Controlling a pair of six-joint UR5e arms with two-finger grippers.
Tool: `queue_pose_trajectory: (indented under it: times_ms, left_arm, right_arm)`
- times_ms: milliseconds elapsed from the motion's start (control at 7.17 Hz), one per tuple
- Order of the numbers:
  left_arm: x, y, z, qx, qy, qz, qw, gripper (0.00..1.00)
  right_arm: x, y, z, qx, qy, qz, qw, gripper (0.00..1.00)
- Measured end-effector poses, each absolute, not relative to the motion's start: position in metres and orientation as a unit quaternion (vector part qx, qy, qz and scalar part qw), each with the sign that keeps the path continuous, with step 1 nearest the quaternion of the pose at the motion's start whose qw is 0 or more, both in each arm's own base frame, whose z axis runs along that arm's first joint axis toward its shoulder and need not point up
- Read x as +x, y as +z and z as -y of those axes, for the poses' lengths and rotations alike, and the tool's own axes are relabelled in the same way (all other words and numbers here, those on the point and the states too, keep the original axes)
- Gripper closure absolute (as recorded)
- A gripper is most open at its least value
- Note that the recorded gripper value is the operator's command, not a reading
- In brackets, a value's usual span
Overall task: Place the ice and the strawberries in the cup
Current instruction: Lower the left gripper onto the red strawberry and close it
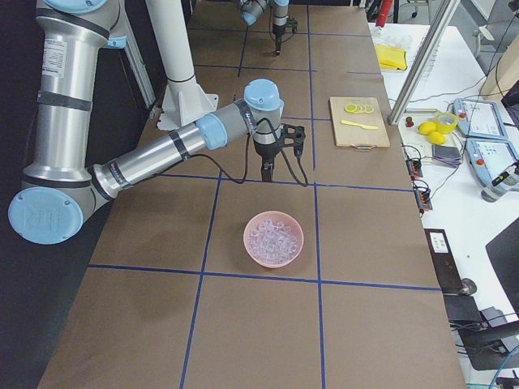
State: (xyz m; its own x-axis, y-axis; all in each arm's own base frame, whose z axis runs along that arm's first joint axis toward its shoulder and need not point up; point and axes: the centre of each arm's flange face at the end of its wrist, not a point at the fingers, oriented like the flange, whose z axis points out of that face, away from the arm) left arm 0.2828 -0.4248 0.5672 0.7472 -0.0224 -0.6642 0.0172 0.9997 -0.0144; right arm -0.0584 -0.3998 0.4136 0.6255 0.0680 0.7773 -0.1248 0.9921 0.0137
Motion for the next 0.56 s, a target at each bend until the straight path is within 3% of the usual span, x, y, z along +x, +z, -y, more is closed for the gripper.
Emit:
queue_pose_trajectory:
  times_ms: [140, 419, 558]
  left_arm:
    - [0.2838, 0.5676, 0.4257, -0.004, -0.010, -0.355, 0.935, 0.39]
    - [0.2848, 0.5679, 0.4262, -0.004, -0.010, -0.355, 0.935, 0.87]
    - [0.2851, 0.5675, 0.4262, -0.004, -0.009, -0.355, 0.935, 1.00]
  right_arm:
    - [-0.0585, 0.4123, 0.4000, 0.034, 0.053, 0.430, 0.901, 0.01]
    - [-0.0585, 0.4123, 0.3998, 0.035, 0.053, 0.430, 0.901, 0.01]
    - [-0.0583, 0.4122, 0.3995, 0.035, 0.053, 0.430, 0.901, 0.01]
